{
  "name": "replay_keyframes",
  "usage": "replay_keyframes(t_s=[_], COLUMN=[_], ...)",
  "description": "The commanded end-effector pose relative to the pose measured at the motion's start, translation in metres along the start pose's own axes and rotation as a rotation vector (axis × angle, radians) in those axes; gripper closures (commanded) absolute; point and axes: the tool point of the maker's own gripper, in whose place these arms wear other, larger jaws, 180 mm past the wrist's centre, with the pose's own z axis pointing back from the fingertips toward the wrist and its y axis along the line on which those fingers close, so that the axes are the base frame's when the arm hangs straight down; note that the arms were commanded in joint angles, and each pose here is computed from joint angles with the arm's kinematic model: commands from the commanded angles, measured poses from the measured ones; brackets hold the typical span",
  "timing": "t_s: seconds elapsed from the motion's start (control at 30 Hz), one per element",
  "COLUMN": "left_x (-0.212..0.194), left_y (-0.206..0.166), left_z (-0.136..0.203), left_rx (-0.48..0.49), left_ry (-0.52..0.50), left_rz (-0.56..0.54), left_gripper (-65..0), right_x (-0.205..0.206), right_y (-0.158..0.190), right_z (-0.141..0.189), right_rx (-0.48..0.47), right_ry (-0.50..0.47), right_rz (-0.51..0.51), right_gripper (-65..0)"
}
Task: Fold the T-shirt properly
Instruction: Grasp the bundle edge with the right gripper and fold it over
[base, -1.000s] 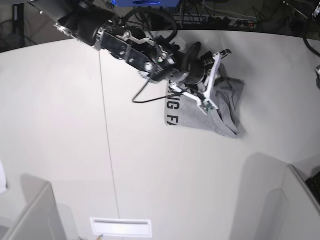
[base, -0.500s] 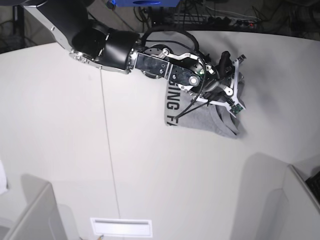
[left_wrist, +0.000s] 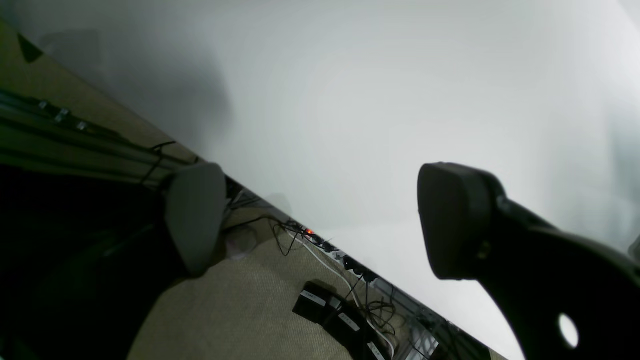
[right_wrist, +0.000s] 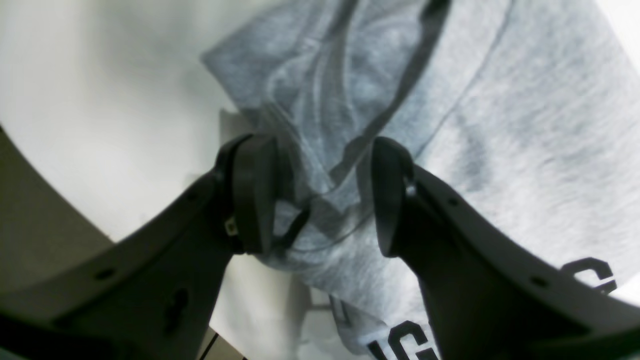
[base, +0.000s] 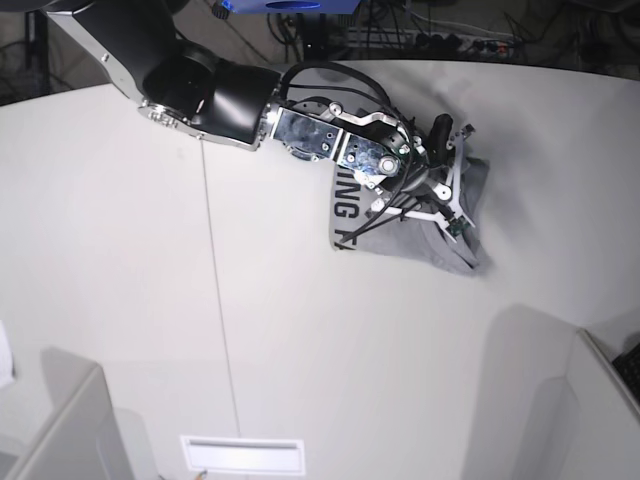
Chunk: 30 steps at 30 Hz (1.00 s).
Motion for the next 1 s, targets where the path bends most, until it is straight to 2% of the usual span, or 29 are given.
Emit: replay_keyframes(t_s=[0.0, 0.1, 0.13, 0.3, 0.47, 0.73, 0.87, 0.97], left_x=[0.017, 0.017, 0.018, 0.023, 0.019, 0.008, 0.007, 0.003], left_y=[0.002, 0.002, 0.002, -0.002, 0.0, 0.004, 0.002, -0.015], left_z=[0.005, 0.005, 0.005, 0.003, -0.001, -0.009, -0.01, -0.02], left_rx=[0.007, 0.006, 0.006, -0.004, -0.009, -0.021, -0.026, -0.065], left_ry=[-0.048, -0.048, -0.05, -0.067, -0.055, -0.027, -0.023, 0.01], left_rz=[-0.028, -0.03, -0.03, -0.017, 0.002, 0.04, 0.039, -0.001], left_gripper=[-58.4, -58.4, -58.4, -58.4, -58.4, -58.4, -58.4, -58.4], right_x=[0.016, 0.006, 0.005, 0.006, 0.01, 0.039, 0.039, 0.035], right_y=[0.007, 0.014, 0.016, 0.016, 0.023, 0.06, 0.055, 0.045], right_z=[0.005, 0.003, 0.003, 0.003, 0.007, 0.046, 0.035, 0.02], right_rx=[0.017, 0.036, 0.039, 0.038, 0.057, 0.174, 0.15, 0.115], right_ry=[-0.043, -0.028, -0.029, -0.031, -0.047, -0.181, -0.182, -0.174], right_rz=[0.006, -0.008, -0.009, -0.01, -0.01, 0.01, -0.001, -0.015], right_gripper=[-28.5, -27.6, -25.1, 0.0, 0.0, 0.0, 0.0, 0.0])
